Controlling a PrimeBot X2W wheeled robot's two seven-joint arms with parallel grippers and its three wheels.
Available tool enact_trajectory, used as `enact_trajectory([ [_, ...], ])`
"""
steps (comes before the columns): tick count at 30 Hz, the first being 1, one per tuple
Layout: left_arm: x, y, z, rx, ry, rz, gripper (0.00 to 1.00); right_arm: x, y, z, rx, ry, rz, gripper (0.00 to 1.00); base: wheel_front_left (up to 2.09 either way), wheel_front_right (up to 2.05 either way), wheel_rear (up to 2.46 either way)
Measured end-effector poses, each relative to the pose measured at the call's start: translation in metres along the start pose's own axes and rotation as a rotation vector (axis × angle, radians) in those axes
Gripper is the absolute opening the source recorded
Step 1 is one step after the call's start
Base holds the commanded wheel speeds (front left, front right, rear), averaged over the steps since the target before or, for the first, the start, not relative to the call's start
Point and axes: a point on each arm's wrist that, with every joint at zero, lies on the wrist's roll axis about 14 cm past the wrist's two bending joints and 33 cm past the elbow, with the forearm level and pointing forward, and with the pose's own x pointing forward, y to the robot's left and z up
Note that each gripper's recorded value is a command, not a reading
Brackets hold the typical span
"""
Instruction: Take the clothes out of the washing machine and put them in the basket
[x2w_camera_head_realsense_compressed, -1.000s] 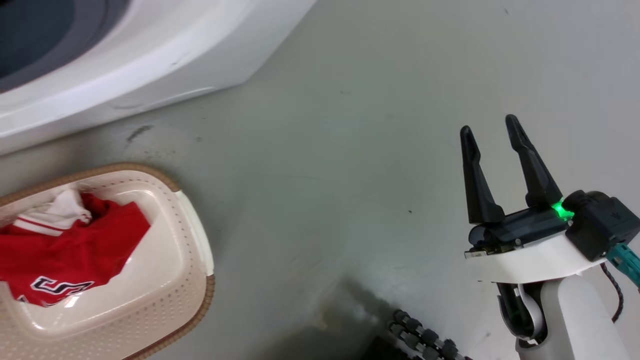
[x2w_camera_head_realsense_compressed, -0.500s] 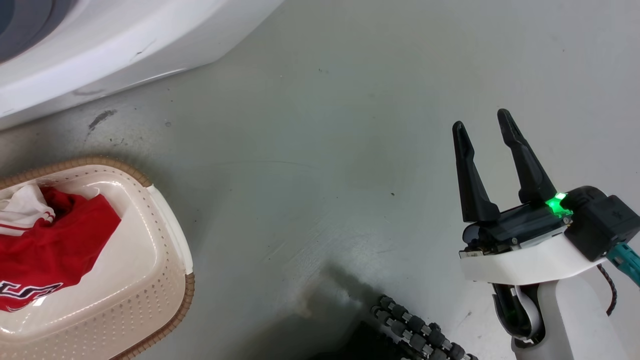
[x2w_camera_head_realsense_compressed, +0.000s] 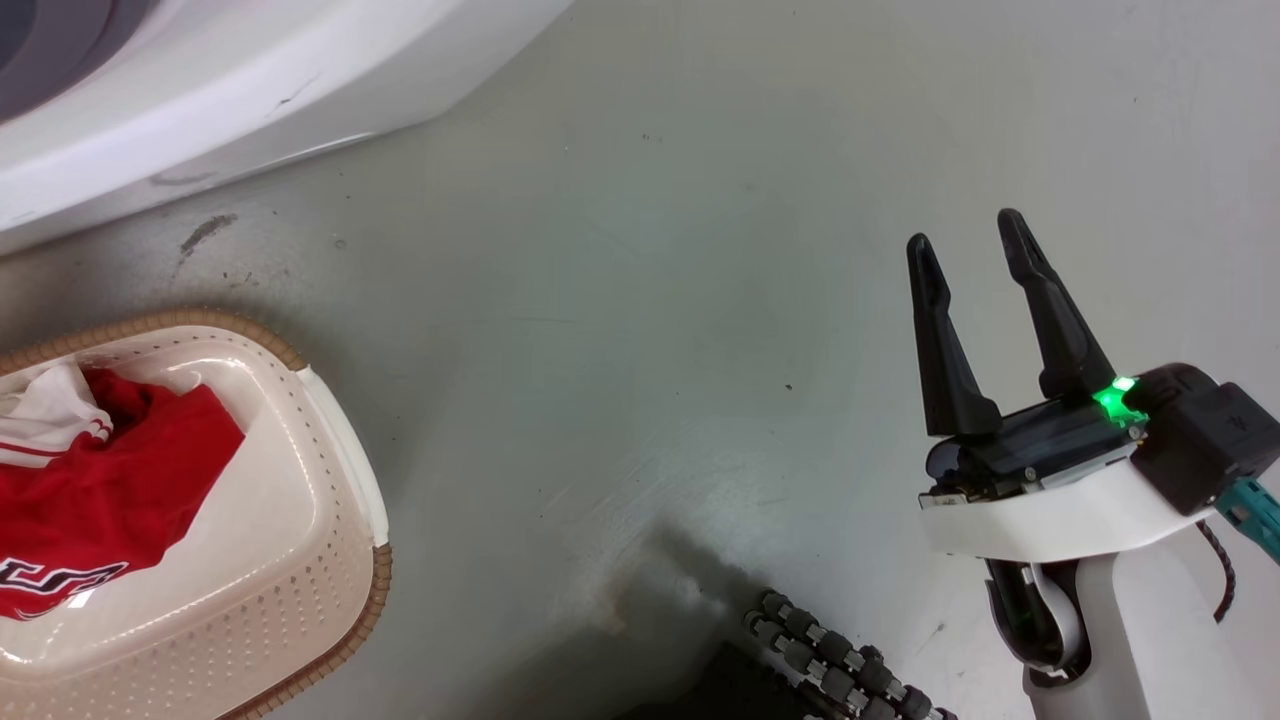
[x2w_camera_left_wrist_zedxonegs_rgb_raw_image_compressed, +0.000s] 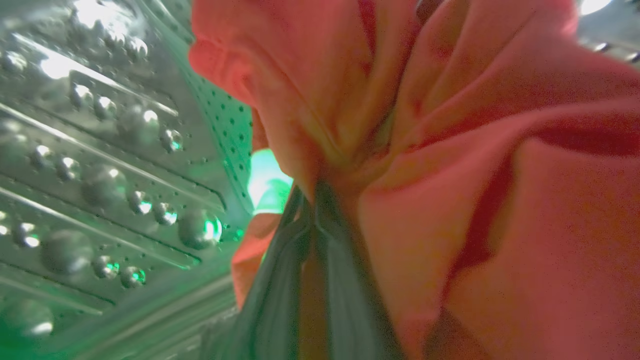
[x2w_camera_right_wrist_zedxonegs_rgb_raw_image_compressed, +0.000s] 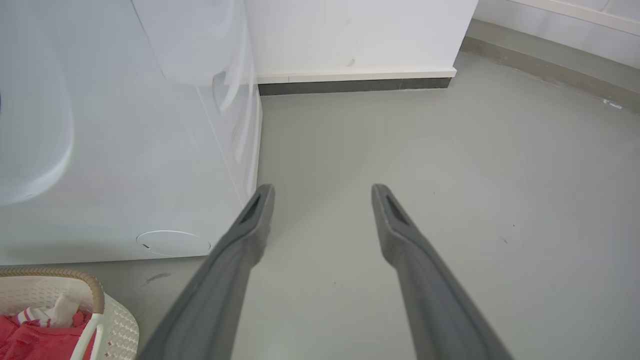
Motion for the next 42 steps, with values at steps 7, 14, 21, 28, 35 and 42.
enact_trajectory([
  [7, -0.023, 0.010, 0.038, 0.013, -0.209, 0.042, 0.00, 0.002, 0.000, 0.012, -0.021, -0.035, 0.007, 1.00, 0.00, 0.00, 0.00],
  [14, -0.059, 0.012, 0.061, 0.028, -0.407, 0.077, 0.00, 0.003, -0.005, 0.032, -0.068, -0.094, 0.004, 1.00, 0.00, 0.00, 0.00],
  [21, -0.098, 0.007, 0.052, 0.035, -0.532, 0.094, 0.00, 0.003, 0.001, 0.053, -0.083, -0.165, 0.023, 1.00, 0.00, 0.00, 0.00],
  [28, -0.146, -0.008, 0.036, 0.042, -0.657, 0.098, 0.00, -0.008, 0.010, 0.072, -0.083, -0.222, 0.047, 1.00, 0.00, 0.00, 0.00],
  [35, -0.200, -0.013, 0.023, 0.084, -0.770, 0.147, 0.00, -0.019, 0.026, 0.092, -0.067, -0.281, 0.092, 1.00, 0.00, 0.00, 0.00],
  [42, -0.251, -0.030, 0.021, 0.136, -0.870, 0.186, 0.00, -0.032, 0.036, 0.105, -0.056, -0.323, 0.124, 1.00, 0.00, 0.00, 0.00],
])
